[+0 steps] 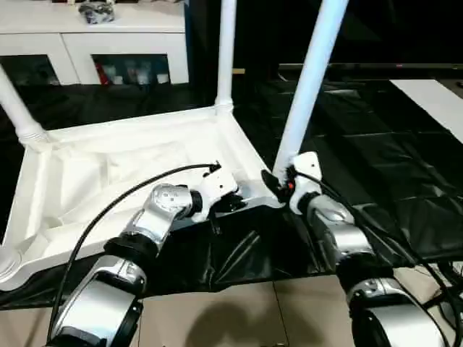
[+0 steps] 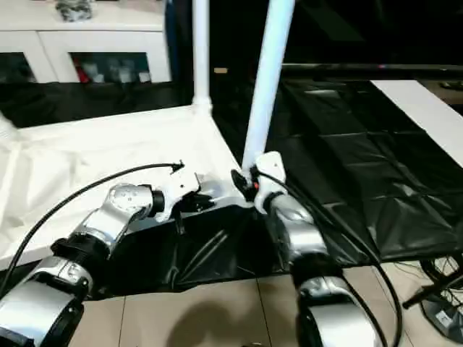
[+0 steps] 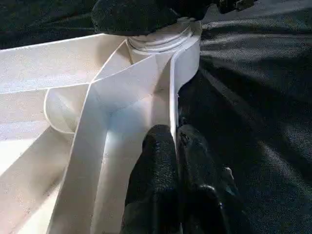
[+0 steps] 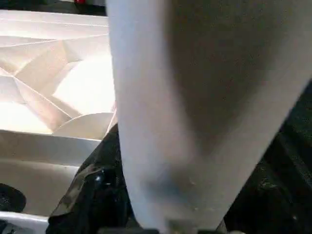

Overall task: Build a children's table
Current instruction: Rotate leg to tighten

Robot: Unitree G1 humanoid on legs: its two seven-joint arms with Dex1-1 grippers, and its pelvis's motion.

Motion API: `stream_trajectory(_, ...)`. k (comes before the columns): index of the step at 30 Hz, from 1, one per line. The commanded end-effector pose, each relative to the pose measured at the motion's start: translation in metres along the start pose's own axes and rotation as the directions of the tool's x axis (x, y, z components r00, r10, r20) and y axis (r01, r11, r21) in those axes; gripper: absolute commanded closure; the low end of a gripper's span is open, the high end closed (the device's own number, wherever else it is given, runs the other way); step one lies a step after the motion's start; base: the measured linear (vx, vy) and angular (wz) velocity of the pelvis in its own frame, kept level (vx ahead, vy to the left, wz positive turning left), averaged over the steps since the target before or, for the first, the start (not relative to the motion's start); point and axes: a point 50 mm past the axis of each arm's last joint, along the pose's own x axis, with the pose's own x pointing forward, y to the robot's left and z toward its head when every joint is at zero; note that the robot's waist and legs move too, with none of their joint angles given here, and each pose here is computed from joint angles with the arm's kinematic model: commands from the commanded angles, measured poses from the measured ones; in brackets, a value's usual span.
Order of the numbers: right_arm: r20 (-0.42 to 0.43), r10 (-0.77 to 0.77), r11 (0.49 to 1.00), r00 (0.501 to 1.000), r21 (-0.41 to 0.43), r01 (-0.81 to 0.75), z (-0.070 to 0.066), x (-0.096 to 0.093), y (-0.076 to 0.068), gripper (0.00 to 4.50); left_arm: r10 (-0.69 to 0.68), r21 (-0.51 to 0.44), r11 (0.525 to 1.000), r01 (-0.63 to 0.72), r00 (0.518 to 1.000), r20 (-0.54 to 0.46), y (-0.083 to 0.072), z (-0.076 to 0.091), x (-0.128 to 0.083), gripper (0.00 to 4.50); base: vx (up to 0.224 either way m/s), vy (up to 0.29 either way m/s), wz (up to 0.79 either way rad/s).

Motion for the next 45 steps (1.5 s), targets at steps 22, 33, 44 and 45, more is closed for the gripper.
stream_trajectory(22, -0.275, 0.758, 0.607, 0.592, -0.038, -0.794, -0.015, -0.048, 0.005, 1.51, -0.353, 0.091, 0.931, 0.353, 0.935, -0.01, 0.01, -0.005, -0.049, 4.5, 0.01, -0.003, 0.01)
stream_trajectory(33, -0.266, 0.799, 0.561, 0.54, 0.004, -0.828, -0.015, -0.051, 0.01, 2.08, -0.384, 0.086, 0.919, 0.386, 0.923, -0.034, 0.009, -0.009, -0.053, 4.5, 0.0, 0.0, 0.0)
stream_trajectory(44, -0.134, 0.453, 0.891, 0.881, 0.03, -0.453, -0.025, -0.026, 0.012, 2.18, -0.122, 0.031, 0.992, 0.122, 0.992, 0.001, 0.005, 0.001, -0.015, 4.5, 0.0, 0.0, 0.0)
stream_trajectory(45, -0.134, 0.398, 0.917, 0.908, 0.04, -0.396, -0.027, -0.021, 0.014, 2.22, -0.107, 0.02, 0.994, 0.107, 0.994, 0.018, 0.001, 0.006, -0.006, 4.5, 0.0, 0.0, 0.0)
